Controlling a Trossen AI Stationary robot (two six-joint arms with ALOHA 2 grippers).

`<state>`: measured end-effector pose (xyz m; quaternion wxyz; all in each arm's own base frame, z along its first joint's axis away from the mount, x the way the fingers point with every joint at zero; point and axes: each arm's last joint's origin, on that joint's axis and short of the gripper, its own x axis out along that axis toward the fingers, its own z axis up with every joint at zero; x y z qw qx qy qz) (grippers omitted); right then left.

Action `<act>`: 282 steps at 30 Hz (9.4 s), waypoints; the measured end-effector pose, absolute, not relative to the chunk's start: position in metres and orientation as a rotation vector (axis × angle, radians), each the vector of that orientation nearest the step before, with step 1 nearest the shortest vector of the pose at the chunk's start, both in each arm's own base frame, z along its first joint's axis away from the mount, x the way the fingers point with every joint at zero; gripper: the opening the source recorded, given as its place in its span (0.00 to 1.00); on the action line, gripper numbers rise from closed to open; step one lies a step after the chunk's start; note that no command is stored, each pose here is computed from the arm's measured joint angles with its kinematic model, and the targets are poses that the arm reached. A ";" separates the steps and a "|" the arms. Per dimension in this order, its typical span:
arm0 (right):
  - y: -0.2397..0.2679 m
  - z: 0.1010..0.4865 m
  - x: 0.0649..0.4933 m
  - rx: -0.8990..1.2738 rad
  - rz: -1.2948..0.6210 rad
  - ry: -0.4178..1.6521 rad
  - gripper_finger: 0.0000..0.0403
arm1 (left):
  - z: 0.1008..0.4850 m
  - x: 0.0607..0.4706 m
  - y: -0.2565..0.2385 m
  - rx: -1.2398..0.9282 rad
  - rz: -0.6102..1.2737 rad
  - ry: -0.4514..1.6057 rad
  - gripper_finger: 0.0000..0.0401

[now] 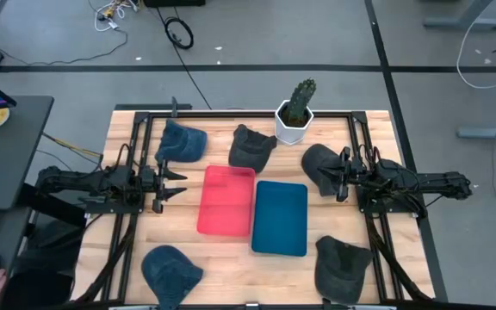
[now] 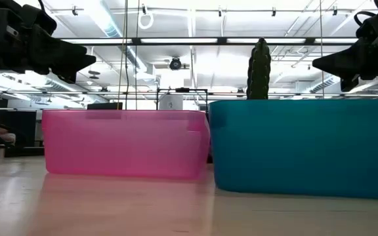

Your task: Pick & Place hat

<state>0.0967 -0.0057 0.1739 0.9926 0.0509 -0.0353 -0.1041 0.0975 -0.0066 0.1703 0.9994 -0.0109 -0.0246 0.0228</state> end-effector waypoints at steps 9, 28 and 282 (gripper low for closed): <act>-0.006 0.174 0.097 0.102 -0.209 -0.071 0.03 | 0.170 0.097 -0.007 -0.022 0.045 -0.049 0.43; -0.006 0.174 0.097 0.102 -0.209 -0.071 0.03 | 0.170 0.097 -0.007 -0.022 0.045 -0.049 0.43; -0.004 0.506 -0.007 -0.111 -0.140 -0.304 0.03 | 0.170 0.097 -0.007 -0.022 0.046 -0.049 0.43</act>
